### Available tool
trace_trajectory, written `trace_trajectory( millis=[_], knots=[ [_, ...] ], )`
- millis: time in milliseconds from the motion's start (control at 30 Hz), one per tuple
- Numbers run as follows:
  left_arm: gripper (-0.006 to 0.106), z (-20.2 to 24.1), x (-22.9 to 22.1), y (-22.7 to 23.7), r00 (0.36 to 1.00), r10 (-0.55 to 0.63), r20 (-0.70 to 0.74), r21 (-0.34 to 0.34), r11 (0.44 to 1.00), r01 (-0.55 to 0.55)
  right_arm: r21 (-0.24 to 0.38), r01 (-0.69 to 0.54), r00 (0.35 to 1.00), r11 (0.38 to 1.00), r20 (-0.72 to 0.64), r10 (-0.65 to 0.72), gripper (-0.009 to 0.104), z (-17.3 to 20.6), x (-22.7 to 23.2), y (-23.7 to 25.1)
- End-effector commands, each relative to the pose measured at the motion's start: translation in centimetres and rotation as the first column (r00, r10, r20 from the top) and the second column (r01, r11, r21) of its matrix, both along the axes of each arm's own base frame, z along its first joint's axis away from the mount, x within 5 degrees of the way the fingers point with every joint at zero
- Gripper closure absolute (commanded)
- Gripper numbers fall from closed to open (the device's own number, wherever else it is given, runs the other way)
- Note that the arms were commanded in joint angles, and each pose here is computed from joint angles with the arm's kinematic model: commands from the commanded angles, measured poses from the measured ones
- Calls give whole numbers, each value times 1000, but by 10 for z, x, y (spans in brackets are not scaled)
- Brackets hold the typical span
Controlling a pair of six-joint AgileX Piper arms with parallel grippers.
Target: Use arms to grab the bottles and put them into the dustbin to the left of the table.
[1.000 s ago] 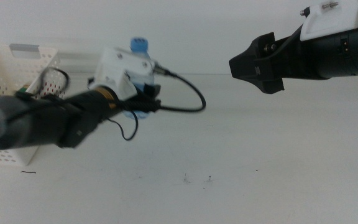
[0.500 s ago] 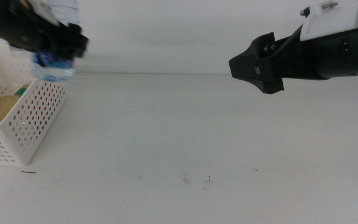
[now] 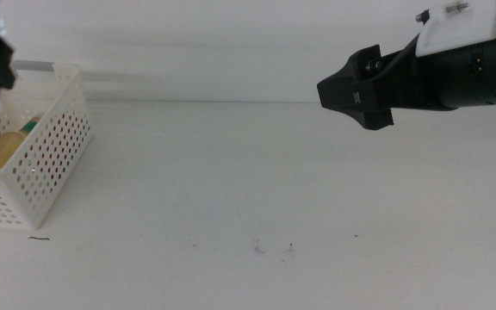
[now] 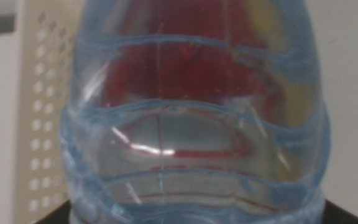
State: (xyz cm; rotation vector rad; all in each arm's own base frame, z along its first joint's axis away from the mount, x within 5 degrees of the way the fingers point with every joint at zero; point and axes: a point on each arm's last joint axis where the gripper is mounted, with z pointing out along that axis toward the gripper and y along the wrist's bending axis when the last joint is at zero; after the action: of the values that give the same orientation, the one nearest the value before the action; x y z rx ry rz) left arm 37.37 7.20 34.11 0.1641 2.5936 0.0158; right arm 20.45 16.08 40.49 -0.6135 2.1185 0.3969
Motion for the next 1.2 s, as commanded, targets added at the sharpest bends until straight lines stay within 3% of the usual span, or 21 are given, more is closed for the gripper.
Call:
trace_trajectory(
  millis=[0,133,300,467,600,700,833,967,1167],
  knots=[
    [102,3,4,14,999,1,46,0,1000,-1,4,1,1000,1000,18,-1,8,4,1,-1],
    [102,-17,17,31,999,0,46,30,1000,-1,4,1,1000,1000,18,-1,8,4,1,-1],
    [102,-48,33,42,1000,19,13,14,1000,-20,4,1,1000,1000,18,-1,8,4,1,-1],
    [98,-72,41,45,999,-28,-39,25,999,29,4,1,1000,1000,18,-1,8,4,1,-1],
    [79,-77,43,46,998,-26,-49,24,999,27,4,1,1000,1000,18,-1,8,4,1,-1],
    [54,-78,44,47,999,-18,-46,30,999,19,4,1,1000,1000,18,-1,8,4,1,-1],
    [11,-79,43,49,998,-22,-64,57,998,26,4,1,1000,1000,18,-1,8,4,1,-1],
    [7,-73,36,45,993,-40,-110,42,998,45,4,1,1000,1000,18,-1,8,4,1,-1],
    [7,-33,20,36,998,28,-47,-18,999,-29,4,1,1000,1000,18,-1,8,4,1,-1]
  ],
)
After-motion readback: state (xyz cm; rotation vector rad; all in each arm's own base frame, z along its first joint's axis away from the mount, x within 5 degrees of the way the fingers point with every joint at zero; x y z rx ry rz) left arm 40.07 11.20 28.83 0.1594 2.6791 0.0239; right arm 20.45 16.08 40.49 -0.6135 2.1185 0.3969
